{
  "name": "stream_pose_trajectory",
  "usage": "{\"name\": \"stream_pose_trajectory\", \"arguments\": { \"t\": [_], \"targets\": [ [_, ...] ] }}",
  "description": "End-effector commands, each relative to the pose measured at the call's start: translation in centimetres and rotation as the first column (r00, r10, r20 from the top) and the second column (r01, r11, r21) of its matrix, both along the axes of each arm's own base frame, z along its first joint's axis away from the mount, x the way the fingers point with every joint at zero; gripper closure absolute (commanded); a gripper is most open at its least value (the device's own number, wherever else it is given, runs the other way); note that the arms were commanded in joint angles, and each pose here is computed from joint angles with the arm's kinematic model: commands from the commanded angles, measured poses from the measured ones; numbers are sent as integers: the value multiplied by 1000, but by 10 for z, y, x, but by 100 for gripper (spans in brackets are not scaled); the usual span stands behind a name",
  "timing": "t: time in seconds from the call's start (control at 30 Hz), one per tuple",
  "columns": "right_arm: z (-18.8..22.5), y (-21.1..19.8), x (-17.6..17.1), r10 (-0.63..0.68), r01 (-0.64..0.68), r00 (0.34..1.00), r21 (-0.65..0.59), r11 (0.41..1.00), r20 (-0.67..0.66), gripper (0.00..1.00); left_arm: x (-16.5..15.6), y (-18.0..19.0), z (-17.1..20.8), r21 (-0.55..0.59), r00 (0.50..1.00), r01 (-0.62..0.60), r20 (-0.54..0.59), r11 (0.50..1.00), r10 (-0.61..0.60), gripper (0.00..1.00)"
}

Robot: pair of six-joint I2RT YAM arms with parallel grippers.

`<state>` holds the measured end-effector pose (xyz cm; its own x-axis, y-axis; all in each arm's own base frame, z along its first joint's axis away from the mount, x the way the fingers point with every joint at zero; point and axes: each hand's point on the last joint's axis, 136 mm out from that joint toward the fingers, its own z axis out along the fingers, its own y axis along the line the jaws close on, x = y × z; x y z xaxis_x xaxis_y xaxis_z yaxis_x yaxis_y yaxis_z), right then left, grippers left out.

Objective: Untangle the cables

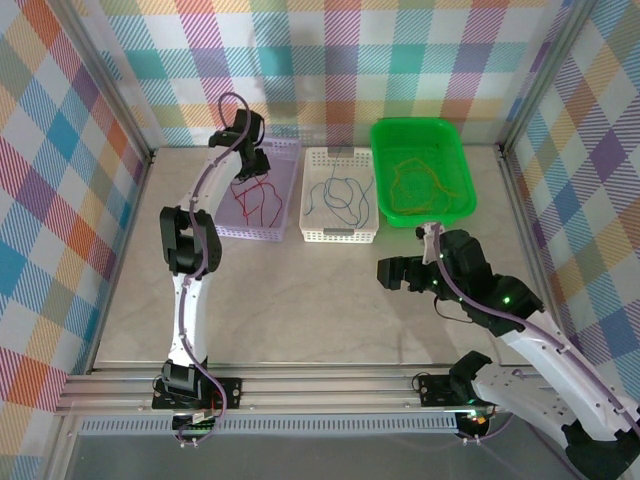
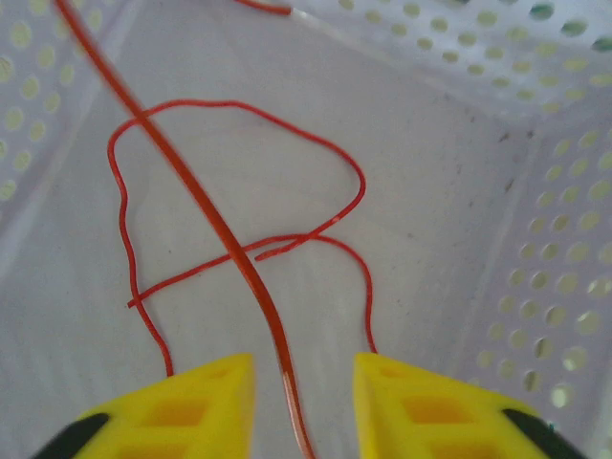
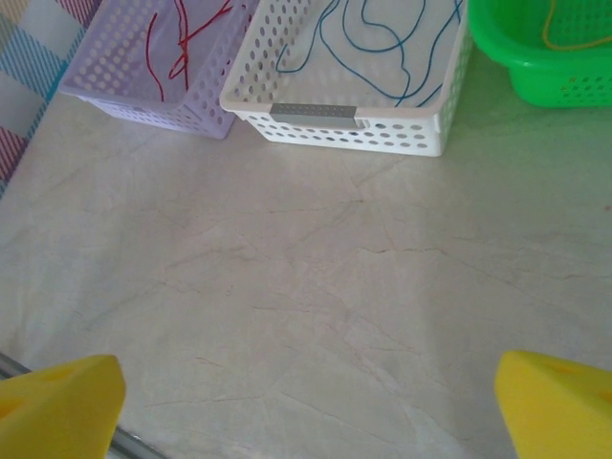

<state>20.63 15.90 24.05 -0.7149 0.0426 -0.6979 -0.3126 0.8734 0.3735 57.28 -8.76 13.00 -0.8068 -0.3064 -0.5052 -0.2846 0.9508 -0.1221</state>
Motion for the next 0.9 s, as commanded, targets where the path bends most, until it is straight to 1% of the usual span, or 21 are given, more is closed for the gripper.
{"name": "stream_pose_trajectory", "arguments": {
  "t": [0.0, 0.07, 0.17, 0.27, 0.33, 0.4, 0.47, 0.5, 0.6, 0.67, 0.7, 0.73, 0.77, 0.8, 0.83, 0.87],
  "targets": [
    [-3, -15, -2, -42, 42, 999, -46, 998, 13, 0, -7, 5, 32, -29, 998, -7, 58, 1000, 8, 51],
    [-1, -22, -2, -65, 67, 997, -56, 996, 32, 0, -14, 5, 47, -35, 997, 4, 80, 999, -1, 37],
    [4, -39, 0, -133, 139, 988, -80, 987, 76, 0, -29, 1, 69, -55, 994, 31, 106, 998, -25, 23],
    [7, -51, 2, -184, 195, 976, -92, 976, 113, 0, -47, 0, 88, -63, 990, 45, 134, 997, -37, 12],
    [8, -60, 5, -223, 238, 965, -111, 965, 136, 0, -60, 1, 93, -65, 990, 49, 137, 997, -40, 6],
    [14, -70, 9, -264, 286, 949, -118, 951, 169, 0, -77, 3, 103, -73, 988, 49, 150, 996, -37, 2],
    [22, -77, 18, -286, 324, 924, -123, 938, 252, 0, -95, 10, 116, -67, 980, 37, 196, 997, -23, 0],
    [25, -83, 26, -294, 353, 899, -141, 925, 326, 0, -105, 15, 124, -55, 972, 33, 235, 998, -19, 0],
    [23, -109, 49, -349, 503, 767, -168, 848, 538, 0, -135, 32, 135, -18, 945, 6, 326, 1000, 0, 0],
    [10, -123, 62, -370, 565, 711, -173, 807, 598, 0, -154, 38, 136, 0, 927, 5, 376, 1000, -5, 0],
    [0, -134, 69, -423, 598, 697, -144, 788, 579, 0, -162, 43, 138, 17, 911, 3, 412, 1000, -10, 0],
    [-12, -140, 75, -458, 590, 727, -126, 797, 511, 0, -173, 49, 132, 35, 905, -12, 426, 999, -4, 0],
    [-21, -145, 82, -472, 587, 742, -122, 801, 476, 0, -181, 56, 128, 48, 898, -32, 439, 998, 8, 0],
    [-34, -156, 92, -499, 616, 730, -133, 776, 466, 0, -188, 61, 124, 63, 889, -43, 457, 997, 9, 0],
    [-49, -170, 100, -557, 665, 704, -135, 734, 441, 0, -195, 65, 116, 88, 887, -49, 462, 995, 2, 0],
    [-56, -175, 106, -582, 680, 696, -126, 722, 421, 0, -201, 71, 109, 110, 890, -63, 456, 992, 6, 0]
  ]
}}
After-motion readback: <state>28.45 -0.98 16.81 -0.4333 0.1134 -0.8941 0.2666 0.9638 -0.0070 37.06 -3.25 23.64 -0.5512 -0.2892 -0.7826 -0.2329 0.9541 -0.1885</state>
